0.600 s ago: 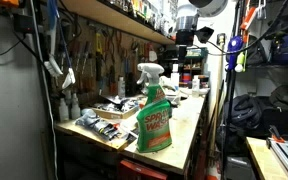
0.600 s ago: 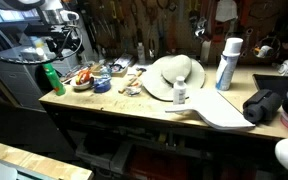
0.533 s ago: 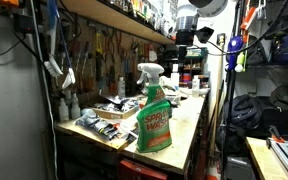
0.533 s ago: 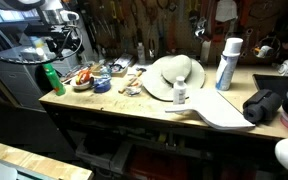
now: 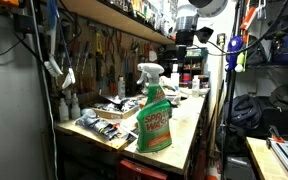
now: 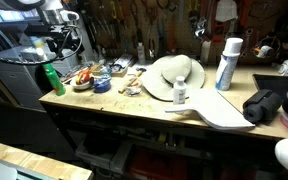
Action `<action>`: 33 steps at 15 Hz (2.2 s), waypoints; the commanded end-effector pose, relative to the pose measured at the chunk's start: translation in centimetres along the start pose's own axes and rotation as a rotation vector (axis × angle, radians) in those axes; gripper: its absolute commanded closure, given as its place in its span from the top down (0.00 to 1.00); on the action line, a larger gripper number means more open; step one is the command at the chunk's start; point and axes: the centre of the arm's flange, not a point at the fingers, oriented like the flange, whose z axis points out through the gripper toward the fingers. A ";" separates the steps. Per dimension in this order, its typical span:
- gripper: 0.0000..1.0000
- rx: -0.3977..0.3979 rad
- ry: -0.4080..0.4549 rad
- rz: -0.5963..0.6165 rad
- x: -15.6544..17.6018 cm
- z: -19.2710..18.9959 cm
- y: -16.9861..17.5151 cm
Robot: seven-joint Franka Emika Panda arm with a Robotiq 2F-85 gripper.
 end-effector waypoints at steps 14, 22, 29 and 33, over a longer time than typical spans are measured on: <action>1.00 -0.118 -0.028 0.643 3.5 10.0 -1.1; 1.00 -0.143 0.029 0.775 5.1 12.5 -1.2; 0.98 -0.182 0.021 0.900 6.0 15.0 -0.4; 0.83 -0.163 0.037 0.923 6.7 15.9 -0.4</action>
